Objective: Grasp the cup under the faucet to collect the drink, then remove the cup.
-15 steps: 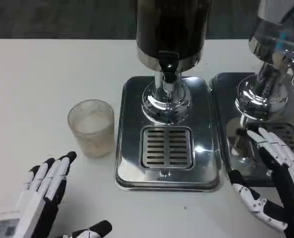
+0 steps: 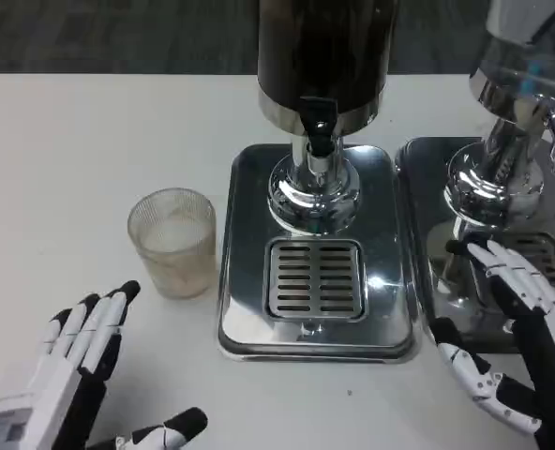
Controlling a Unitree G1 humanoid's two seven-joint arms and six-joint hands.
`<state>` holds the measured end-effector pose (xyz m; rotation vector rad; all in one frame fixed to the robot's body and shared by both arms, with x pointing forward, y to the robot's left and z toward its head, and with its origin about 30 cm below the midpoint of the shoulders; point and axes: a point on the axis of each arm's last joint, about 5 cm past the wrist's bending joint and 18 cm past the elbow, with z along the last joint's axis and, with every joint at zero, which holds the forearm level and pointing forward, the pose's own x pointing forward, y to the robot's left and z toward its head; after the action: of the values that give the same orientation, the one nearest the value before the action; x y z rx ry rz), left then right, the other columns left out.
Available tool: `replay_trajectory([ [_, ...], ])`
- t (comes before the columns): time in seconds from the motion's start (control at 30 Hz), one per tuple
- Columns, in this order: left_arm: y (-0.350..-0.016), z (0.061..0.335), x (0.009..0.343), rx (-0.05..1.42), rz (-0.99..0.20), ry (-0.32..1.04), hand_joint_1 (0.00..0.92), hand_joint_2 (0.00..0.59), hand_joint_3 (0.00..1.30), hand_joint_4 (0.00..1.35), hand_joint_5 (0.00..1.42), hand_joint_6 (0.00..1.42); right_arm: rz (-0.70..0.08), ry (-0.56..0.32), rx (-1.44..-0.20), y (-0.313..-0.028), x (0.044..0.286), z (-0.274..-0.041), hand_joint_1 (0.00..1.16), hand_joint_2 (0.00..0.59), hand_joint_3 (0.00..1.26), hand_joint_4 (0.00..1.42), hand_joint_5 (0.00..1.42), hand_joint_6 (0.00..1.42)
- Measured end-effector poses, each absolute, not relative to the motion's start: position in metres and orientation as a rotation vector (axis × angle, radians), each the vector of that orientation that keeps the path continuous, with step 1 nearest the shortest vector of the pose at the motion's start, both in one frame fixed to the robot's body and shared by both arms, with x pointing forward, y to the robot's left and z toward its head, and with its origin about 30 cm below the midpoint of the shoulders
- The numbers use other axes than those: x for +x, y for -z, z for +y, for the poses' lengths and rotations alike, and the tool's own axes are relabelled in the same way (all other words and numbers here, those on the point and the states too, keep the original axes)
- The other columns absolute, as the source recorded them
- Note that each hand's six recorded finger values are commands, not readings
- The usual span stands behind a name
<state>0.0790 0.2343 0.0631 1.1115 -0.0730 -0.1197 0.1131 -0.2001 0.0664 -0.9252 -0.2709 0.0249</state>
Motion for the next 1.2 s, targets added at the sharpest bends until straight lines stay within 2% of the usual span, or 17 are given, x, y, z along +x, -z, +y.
replay_trajectory([
  [0.2,-0.061,0.235,0.079,1.092,-0.072,0.117,0.0,0.069,0.0,0.0,0.0,0.0,-0.266,-0.016,-0.912,-0.066,0.113,-0.201,0.32,0.398,0.2,0.13,0.13,0.28],
  [0.33,-0.062,0.237,0.081,1.05,-0.115,0.087,0.0,0.066,0.0,0.0,0.0,0.0,-0.261,-0.015,-0.909,-0.066,0.113,-0.201,0.32,0.398,0.2,0.13,0.13,0.28],
  [0.6,-0.066,0.244,0.092,0.987,-0.169,0.03,0.0,0.046,0.0,0.0,0.09,0.13,-0.251,-0.014,-0.903,-0.064,0.114,-0.201,0.32,0.398,0.2,0.14,0.14,0.3],
  [1.2,-0.072,0.253,0.137,0.799,-0.209,0.005,0.003,0.028,0.0,0.0,0.12,0.11,-0.263,-0.017,-0.866,-0.064,0.12,-0.196,0.32,0.398,0.2,0.17,0.18,0.33],
])
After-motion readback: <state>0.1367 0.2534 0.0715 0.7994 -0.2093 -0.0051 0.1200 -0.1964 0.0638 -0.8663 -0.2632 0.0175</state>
